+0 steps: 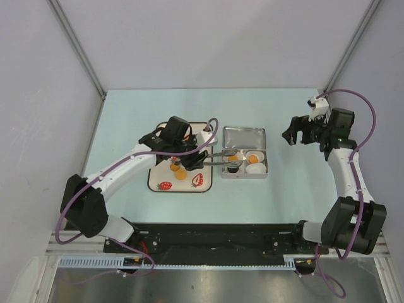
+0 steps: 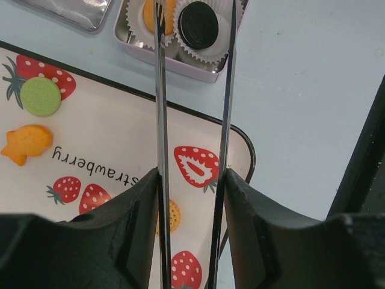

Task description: Pack the cookies

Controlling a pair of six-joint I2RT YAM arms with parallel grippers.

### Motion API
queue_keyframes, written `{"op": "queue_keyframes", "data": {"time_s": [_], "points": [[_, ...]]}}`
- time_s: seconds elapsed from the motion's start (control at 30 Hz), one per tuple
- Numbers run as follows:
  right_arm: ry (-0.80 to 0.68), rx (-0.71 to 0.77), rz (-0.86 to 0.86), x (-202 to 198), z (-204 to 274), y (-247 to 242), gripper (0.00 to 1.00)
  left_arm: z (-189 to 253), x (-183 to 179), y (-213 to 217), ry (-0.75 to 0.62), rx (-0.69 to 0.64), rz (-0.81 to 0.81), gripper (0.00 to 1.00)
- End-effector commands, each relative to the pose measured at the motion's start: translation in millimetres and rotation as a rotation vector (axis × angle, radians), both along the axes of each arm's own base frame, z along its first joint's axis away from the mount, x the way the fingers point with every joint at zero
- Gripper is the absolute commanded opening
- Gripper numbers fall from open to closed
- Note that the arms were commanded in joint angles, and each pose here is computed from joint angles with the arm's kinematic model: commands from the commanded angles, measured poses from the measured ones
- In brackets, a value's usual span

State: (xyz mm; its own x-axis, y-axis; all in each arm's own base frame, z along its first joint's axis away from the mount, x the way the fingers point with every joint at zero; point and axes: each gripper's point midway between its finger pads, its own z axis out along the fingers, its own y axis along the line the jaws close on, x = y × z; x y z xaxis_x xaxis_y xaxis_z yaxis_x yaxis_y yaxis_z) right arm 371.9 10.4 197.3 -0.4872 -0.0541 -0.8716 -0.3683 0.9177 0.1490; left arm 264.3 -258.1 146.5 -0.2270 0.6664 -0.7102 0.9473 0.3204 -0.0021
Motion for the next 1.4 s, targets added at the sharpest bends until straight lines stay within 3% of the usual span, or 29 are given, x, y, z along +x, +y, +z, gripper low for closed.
{"op": "queue_keyframes", "data": {"time_s": [0.0,0.77,1.37], "points": [[-0.047,-0.007,0.007,-2,14,-1,1.00,28,-1,-5,-0.054,-0.068,0.004,0.49],[-0.041,-0.005,0.004,-1,11,-2,1.00,54,1,8,-0.107,-0.097,0.066,0.49],[-0.043,-0.004,0.008,-2,12,-2,1.00,33,23,94,-0.110,-0.002,0.321,0.49]]}}
